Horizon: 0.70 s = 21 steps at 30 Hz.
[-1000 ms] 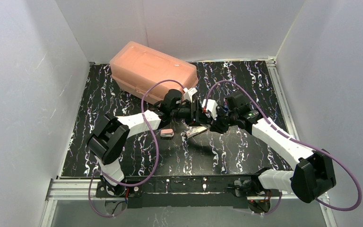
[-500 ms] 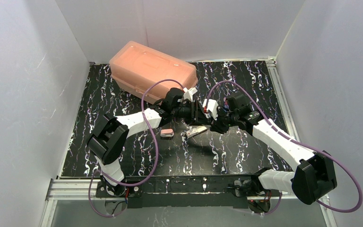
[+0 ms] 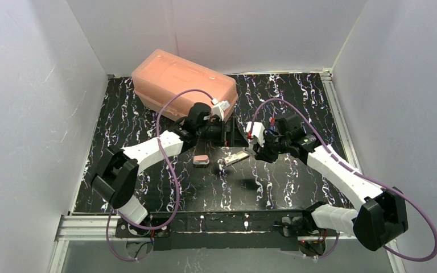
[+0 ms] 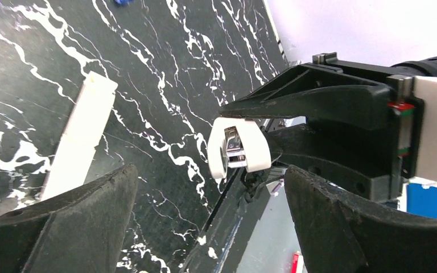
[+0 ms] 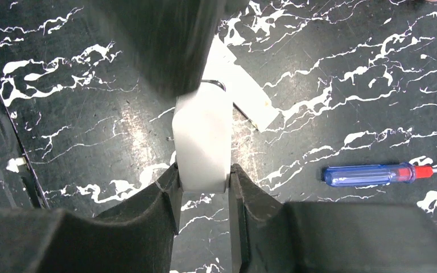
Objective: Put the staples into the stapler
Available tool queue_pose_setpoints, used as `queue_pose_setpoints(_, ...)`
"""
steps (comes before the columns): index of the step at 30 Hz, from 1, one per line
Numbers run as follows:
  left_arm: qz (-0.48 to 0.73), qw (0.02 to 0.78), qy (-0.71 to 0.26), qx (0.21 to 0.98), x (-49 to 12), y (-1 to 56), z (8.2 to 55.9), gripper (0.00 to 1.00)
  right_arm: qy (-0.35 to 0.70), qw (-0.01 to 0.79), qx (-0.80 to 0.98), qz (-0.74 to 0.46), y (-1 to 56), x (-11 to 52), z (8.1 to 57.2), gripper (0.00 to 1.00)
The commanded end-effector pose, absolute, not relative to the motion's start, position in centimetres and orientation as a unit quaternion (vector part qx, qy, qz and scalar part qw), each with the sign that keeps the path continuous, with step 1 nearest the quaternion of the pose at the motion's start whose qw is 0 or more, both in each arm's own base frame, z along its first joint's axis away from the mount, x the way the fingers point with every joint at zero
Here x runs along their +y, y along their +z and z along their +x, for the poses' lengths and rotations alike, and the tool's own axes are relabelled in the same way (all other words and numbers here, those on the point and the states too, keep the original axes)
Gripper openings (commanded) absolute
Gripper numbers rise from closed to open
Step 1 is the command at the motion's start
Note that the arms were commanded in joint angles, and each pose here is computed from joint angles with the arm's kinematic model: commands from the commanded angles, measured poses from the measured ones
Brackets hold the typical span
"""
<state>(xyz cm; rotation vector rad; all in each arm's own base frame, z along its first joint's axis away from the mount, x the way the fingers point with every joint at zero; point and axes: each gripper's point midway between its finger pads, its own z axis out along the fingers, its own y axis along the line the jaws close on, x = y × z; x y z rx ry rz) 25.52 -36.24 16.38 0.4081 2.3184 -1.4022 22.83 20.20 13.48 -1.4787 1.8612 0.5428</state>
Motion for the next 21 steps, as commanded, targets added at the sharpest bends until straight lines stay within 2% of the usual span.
queue_pose_setpoints(1,0.19,0.256,-0.491,0.811,-34.3,18.9,25.7,0.99,0.203,0.342,0.71,-0.581,13.7,19.2,21.9,0.01)
queue_pose_setpoints(6,0.228,0.278,-0.464,0.81,-32.8,20.3,25.9,0.98,0.172,0.293,0.721,-0.604,12.2,17.3,21.1,0.01)
queue_pose_setpoints(13,0.239,0.287,-0.429,0.822,-29.7,21.5,25.2,0.99,0.093,0.137,0.739,-0.652,11.2,12.5,20.4,0.01)
queue_pose_setpoints(21,0.197,0.315,-0.42,0.828,-26.1,23.6,25.9,0.99,-0.028,0.018,0.729,-0.684,9.3,8.1,23.3,0.05)
